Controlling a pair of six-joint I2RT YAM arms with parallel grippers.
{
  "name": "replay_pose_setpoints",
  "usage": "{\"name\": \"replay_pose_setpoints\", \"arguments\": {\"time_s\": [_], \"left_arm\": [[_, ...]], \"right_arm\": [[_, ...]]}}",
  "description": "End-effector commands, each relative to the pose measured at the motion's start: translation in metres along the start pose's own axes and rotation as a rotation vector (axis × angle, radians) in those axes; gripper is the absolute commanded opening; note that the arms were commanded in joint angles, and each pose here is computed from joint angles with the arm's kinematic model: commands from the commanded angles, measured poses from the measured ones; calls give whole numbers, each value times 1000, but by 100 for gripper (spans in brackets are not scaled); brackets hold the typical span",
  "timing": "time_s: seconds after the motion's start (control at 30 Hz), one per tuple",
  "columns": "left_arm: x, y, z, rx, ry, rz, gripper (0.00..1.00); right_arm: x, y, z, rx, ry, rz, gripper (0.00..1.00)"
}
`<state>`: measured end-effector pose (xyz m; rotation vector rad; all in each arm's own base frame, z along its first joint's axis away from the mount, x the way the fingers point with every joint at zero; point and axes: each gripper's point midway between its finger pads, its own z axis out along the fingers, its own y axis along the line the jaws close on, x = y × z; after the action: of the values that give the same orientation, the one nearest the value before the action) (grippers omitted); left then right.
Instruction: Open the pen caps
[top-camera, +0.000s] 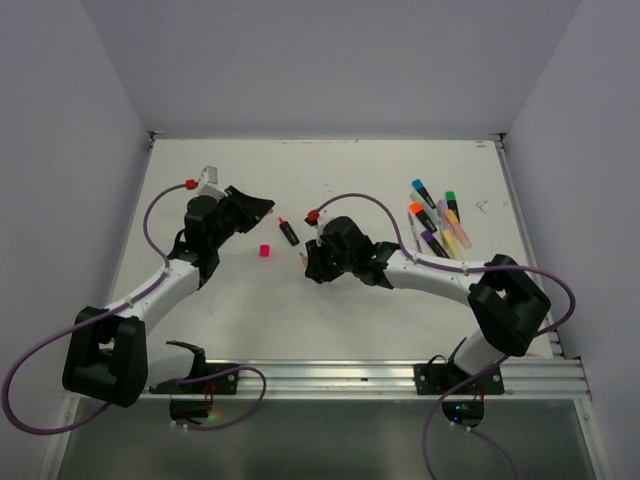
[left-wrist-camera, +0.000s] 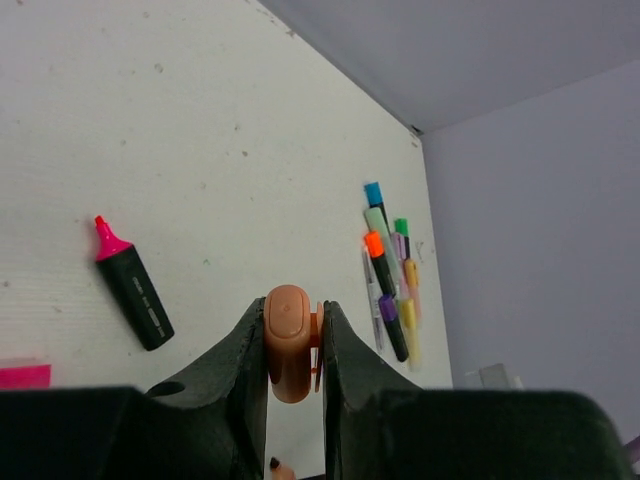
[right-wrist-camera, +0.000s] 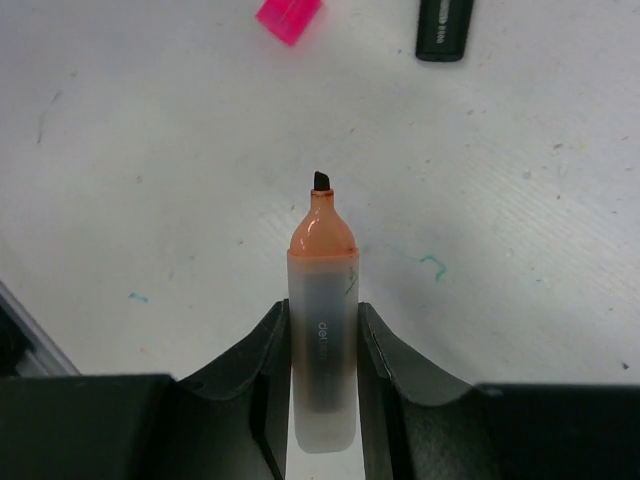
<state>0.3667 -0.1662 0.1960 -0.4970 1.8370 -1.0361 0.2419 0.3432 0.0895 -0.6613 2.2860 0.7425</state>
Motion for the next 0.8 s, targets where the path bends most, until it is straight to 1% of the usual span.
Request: {"name": "replay_pose_setpoints", "arguments": {"time_s": [0.0,0.03,0.07,0.1,0.13,0.17,0.2,0.23,0.27,0.33,0.37,0.43,0.47,0.53,0.6,0.77], "left_arm": [[-5,21,-6,-131,8,109,0],[-4,30,-8,-168,7,125,0],[1,43,-14,-220,29,159,0],[0,54,-19,-267,11,177,0],[3,66,-25,-313,24,205,0],[6,75,-30,-341,28,219,0],[2,79,-34,-368,5,234,0],[4,85,-38,-390,15,253,0],[4,89,-40,-405,16,261,0],[3,96,-41,-436,22,280,0],[6,102,-43,-469,40,279,0],[13,116,-41,-508,83,288,0],[13,118,-38,-521,96,289,0],[26,138,-36,-586,161,286,0],[34,152,-35,-622,196,280,0],[44,167,-37,-657,218,273,0]], "right_arm": [[-26,-35,7,199,-10,29,0],[-25,-43,9,227,16,26,0],[-39,-43,12,230,-6,12,0],[-37,-54,22,246,16,18,0],[-56,-53,25,245,-7,4,0],[-61,-62,29,266,-3,2,0],[-56,-72,40,290,30,2,0],[-61,-75,44,287,26,2,0],[-77,-82,47,286,1,16,0],[-77,-89,62,267,22,25,0],[-93,-92,64,264,-2,26,0],[-101,-96,78,265,12,-9,0],[-104,-97,81,267,16,-18,0],[-96,-103,94,274,51,-33,0],[-102,-102,101,260,48,-44,0],[-102,-105,122,251,67,-52,0]]}}
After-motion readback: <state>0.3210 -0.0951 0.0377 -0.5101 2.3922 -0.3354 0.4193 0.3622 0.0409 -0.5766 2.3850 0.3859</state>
